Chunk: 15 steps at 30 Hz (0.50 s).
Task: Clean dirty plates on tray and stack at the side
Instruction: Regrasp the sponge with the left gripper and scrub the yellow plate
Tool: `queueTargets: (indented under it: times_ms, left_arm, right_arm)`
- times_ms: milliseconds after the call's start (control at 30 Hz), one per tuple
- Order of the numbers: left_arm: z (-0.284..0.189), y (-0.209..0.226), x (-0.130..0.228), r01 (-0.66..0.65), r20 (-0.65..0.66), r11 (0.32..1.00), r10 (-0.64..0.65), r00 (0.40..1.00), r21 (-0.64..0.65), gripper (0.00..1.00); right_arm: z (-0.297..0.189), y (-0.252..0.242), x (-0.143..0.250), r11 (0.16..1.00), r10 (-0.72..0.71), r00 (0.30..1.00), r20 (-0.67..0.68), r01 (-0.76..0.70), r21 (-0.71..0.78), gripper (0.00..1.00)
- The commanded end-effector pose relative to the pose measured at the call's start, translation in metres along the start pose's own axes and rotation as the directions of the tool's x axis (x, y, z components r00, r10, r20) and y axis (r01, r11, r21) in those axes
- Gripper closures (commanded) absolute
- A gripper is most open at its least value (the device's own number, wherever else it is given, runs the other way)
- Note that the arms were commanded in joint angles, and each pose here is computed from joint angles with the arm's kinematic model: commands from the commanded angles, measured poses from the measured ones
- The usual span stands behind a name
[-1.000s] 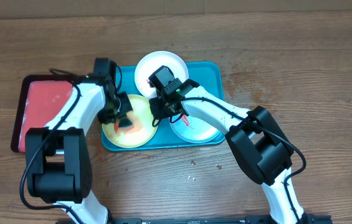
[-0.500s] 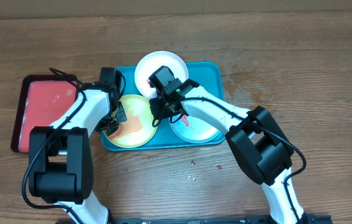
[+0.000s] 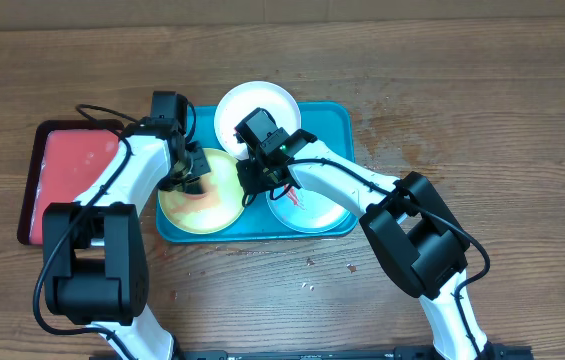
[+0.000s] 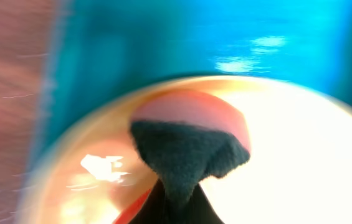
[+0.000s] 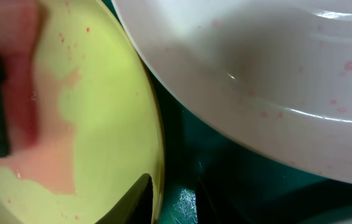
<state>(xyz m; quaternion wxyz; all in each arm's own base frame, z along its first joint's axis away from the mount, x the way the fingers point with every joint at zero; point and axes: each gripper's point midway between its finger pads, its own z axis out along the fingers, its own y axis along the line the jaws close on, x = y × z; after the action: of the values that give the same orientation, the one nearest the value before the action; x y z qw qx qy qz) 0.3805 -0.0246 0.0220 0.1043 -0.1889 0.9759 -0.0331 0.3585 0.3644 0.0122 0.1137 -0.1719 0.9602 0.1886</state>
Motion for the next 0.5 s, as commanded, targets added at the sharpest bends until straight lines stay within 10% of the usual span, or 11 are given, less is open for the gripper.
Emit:
queueTargets:
  times_ms: [0, 267, 467]
  left_arm:
    - [0.006, -0.042, 0.027, -0.008, -0.119, 0.977, 0.034, 0.992, 0.212, 0.96]
    - [0.011, -0.037, 0.032, -0.061, -0.098, 0.989, 0.075, 0.992, 0.136, 0.96]
    - [0.006, 0.053, 0.007, -0.012, 0.015, 0.958, 0.017, 1.000, -0.287, 0.96]
  right_arm:
    - [0.004, -0.009, -0.003, 1.000, 0.007, 1.000, 0.005, -0.007, 0.026, 0.75]
    - [0.004, -0.009, -0.003, 1.000, 0.008, 1.000, 0.002, -0.008, 0.027, 0.75]
    - [0.004, -0.010, -0.001, 1.000, 0.009, 1.000, -0.004, -0.009, 0.030, 0.75]
